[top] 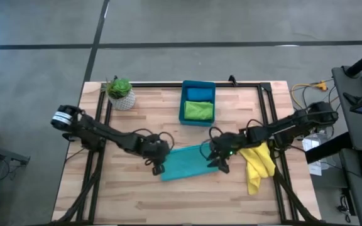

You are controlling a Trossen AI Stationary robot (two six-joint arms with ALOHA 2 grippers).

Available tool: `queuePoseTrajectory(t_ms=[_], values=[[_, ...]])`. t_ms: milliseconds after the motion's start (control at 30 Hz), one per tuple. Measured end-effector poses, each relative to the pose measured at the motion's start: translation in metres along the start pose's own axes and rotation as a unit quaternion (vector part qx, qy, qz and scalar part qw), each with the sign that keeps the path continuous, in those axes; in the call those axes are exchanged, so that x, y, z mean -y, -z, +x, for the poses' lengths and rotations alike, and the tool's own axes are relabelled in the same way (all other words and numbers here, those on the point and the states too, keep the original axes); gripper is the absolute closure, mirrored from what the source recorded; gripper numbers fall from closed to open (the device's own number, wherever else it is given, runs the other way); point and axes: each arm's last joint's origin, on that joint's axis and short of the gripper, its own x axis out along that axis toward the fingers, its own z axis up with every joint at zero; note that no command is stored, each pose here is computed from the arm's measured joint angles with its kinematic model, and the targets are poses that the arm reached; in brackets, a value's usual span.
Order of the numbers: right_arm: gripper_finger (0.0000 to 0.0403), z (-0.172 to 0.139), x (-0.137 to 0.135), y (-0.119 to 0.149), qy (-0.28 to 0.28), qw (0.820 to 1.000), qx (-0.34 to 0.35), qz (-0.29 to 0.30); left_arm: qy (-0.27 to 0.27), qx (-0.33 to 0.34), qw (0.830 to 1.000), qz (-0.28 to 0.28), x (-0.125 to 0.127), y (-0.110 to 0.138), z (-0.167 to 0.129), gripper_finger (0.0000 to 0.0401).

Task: Fold microfiber towels
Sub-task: Fold the light blue microfiber cloth

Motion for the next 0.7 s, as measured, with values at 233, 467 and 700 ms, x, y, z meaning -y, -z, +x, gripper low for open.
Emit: queuePoseTrajectory(t_ms=[233, 467, 700], values=[[0.0264, 0.0, -0.033, 0.004, 0.012, 0.995, 0.071, 0.072, 0.062, 0.069, 0.982, 0.164, -0.01, -0.055, 0.021, 0.0394], [0.0309, -0.022, -0.085, 0.014, 0.057, 0.969, 0.211, 0.113, 0.114, 0.061, 0.953, 0.274, -0.007, -0.095, 0.069, 0.0401], [0.0364, -0.038, -0.121, 0.023, 0.054, 0.942, 0.288, 0.165, 0.126, 0.113, 0.938, 0.301, -0.004, -0.135, 0.108, 0.0401]])
